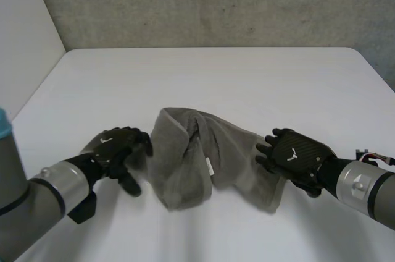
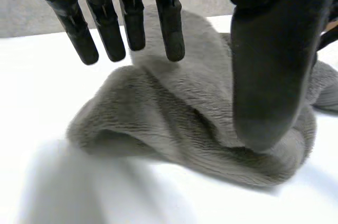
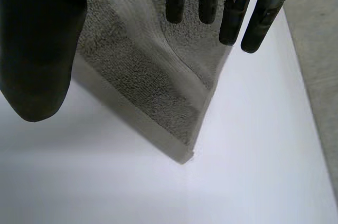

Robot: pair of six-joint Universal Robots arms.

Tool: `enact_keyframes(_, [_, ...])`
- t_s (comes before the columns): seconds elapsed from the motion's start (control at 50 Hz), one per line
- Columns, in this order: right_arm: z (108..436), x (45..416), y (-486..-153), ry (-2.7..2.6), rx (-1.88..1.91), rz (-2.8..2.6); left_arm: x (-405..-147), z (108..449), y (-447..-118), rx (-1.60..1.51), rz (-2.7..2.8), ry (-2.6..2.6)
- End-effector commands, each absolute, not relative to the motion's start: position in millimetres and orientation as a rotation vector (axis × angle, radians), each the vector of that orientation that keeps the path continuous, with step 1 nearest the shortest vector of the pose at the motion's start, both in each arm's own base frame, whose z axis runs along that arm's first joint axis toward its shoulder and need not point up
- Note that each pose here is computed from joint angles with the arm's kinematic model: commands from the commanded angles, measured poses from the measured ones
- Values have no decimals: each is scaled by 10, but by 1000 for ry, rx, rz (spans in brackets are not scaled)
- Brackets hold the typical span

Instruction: Fold the towel.

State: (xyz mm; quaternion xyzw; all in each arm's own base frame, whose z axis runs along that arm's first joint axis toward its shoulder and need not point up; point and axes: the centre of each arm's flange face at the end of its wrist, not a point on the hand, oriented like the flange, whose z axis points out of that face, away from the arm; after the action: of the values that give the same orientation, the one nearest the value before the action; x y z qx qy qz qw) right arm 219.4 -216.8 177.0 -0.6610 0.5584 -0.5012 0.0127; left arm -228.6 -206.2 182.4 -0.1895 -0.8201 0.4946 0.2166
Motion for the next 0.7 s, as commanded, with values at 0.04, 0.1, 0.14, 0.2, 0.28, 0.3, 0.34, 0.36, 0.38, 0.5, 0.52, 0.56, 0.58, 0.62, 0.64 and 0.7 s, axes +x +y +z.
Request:
enact_keyframes(0.04, [1970,2226,-2325,1915,-1657,-1580,-2171,2172,-2245,-537,1574,-2199])
enact_keyframes(0.1, [2048,2239,-2412,1985,-1411,-1583,-2189,2228,-2248,-539,1591,-2178])
enact_keyframes(0.14, [2083,2243,-2453,2008,-1295,-1588,-2303,2299,-2151,-567,1580,-2129])
enact_keyframes(0.2, [2110,2236,-2522,2065,-1104,-1597,-2496,2309,-1967,-614,1525,-2070])
enact_keyframes(0.28, [2049,2215,-2626,2198,-887,-1603,-2670,2285,-1793,-644,1469,-2028])
enact_keyframes(0.3, [2000,2222,-2644,2244,-844,-1594,-2741,2242,-1770,-643,1458,-2030])
enact_keyframes(0.34, [1963,2250,-2642,2279,-818,-1588,-2810,2184,-1771,-634,1453,-2045])
enact_keyframes(0.36, [1934,2260,-2639,2307,-804,-1590,-2858,2122,-1792,-622,1460,-2070])
enact_keyframes(0.38, [1934,2260,-2639,2308,-804,-1590,-2859,2121,-1792,-622,1460,-2071])
enact_keyframes(0.5, [1775,2251,-2640,2359,-801,-1566,-3121,1846,-1811,-645,1473,-2170])
enact_keyframes(0.52, [1741,2254,-2635,2359,-809,-1565,-3122,1845,-1811,-645,1473,-2170])
enact_keyframes(0.56, [1727,2255,-2639,2354,-815,-1575,-3235,1740,-1866,-647,1475,-2193])
enact_keyframes(0.58, [1706,2246,-2639,2356,-820,-1578,-3236,1739,-1867,-647,1475,-2193])
enact_keyframes(0.62, [1688,2243,-2630,2356,-830,-1581,-3331,1652,-1903,-662,1465,-2195])
enact_keyframes(0.64, [1688,2243,-2630,2356,-830,-1581,-3331,1652,-1903,-662,1465,-2195])
enact_keyframes(0.7, [1656,2238,-2608,2360,-856,-1581,-3424,1574,-1939,-675,1456,-2195])
